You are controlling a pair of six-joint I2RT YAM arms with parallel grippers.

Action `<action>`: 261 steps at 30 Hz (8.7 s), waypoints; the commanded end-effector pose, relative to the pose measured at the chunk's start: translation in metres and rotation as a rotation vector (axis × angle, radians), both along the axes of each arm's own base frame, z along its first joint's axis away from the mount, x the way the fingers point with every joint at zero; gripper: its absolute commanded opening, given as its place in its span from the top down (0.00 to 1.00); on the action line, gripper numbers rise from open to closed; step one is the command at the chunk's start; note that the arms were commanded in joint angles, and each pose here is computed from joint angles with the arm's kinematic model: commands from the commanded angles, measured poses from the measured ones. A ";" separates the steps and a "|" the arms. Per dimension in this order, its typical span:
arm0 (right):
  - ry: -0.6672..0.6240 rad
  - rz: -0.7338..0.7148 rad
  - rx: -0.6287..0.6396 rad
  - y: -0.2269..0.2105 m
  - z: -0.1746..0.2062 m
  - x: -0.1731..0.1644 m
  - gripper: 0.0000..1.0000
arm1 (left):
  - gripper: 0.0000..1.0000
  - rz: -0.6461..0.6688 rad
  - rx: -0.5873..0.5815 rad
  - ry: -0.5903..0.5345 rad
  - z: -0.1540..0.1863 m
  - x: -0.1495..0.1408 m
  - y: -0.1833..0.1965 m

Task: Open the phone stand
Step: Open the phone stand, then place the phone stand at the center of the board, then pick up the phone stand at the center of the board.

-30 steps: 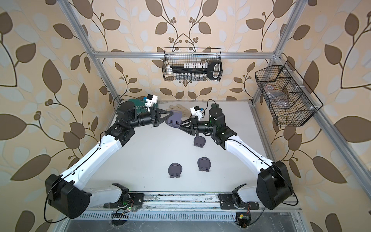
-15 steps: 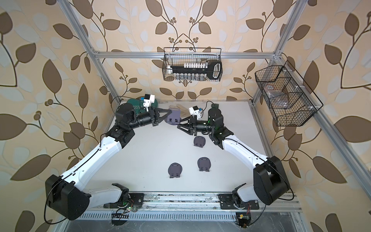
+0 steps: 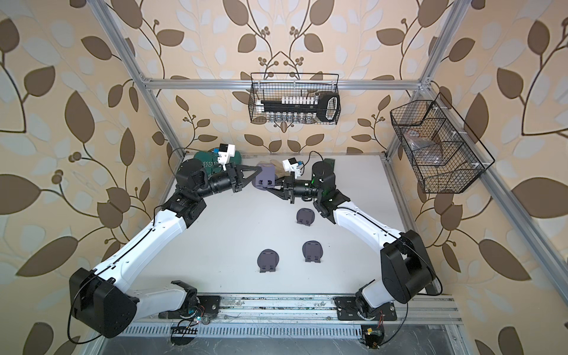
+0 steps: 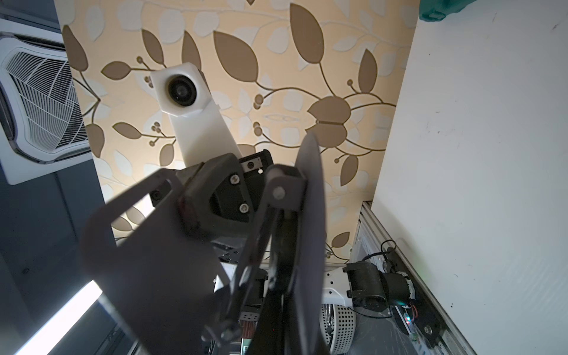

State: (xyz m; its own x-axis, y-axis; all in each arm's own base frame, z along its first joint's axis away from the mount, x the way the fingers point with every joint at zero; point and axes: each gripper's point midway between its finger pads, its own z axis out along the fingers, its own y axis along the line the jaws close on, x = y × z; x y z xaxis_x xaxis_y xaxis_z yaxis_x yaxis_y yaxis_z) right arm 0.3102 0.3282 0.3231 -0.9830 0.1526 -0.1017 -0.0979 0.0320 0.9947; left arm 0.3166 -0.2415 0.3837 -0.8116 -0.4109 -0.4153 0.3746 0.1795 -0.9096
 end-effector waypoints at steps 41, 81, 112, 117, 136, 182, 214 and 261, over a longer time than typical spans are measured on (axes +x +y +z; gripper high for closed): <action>0.244 0.167 -0.031 -0.018 -0.051 -0.042 1.00 | 1.00 -0.037 0.132 -0.527 0.013 -0.044 0.004; 0.203 0.172 -0.255 -0.051 -0.069 -0.049 1.00 | 1.00 0.023 0.191 -0.656 -0.008 0.033 -0.003; 0.125 0.012 -0.615 -0.109 -0.152 0.023 0.95 | 1.00 -0.067 0.161 -0.209 -0.271 0.108 0.017; 0.140 0.015 -0.628 -0.110 -0.159 0.026 0.95 | 1.00 -0.091 0.173 -0.184 -0.282 0.108 0.025; 0.061 -0.007 -0.600 -0.108 -0.134 0.006 0.95 | 0.35 0.085 0.323 -0.173 -0.238 0.104 0.051; 0.085 -0.295 -1.010 -0.213 -0.204 -0.018 0.49 | 0.39 -0.316 0.686 0.078 -0.321 0.072 -0.150; 0.070 -0.289 -0.941 -0.209 -0.202 -0.028 0.51 | 0.42 -0.386 0.645 0.020 -0.324 0.068 -0.164; 0.079 -0.287 -0.929 -0.210 -0.209 -0.035 0.58 | 0.64 -0.557 0.629 0.095 -0.345 0.037 -0.188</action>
State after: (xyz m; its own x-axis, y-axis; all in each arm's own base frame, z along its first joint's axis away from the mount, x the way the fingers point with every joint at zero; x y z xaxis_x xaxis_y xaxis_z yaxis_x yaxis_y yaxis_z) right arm 0.2812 0.1187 0.1138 -0.9300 0.2788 -0.2394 0.1043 0.8249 0.5555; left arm 0.3617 -0.4254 0.0423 -0.8710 0.3111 -0.3803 0.4893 0.4788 -0.7289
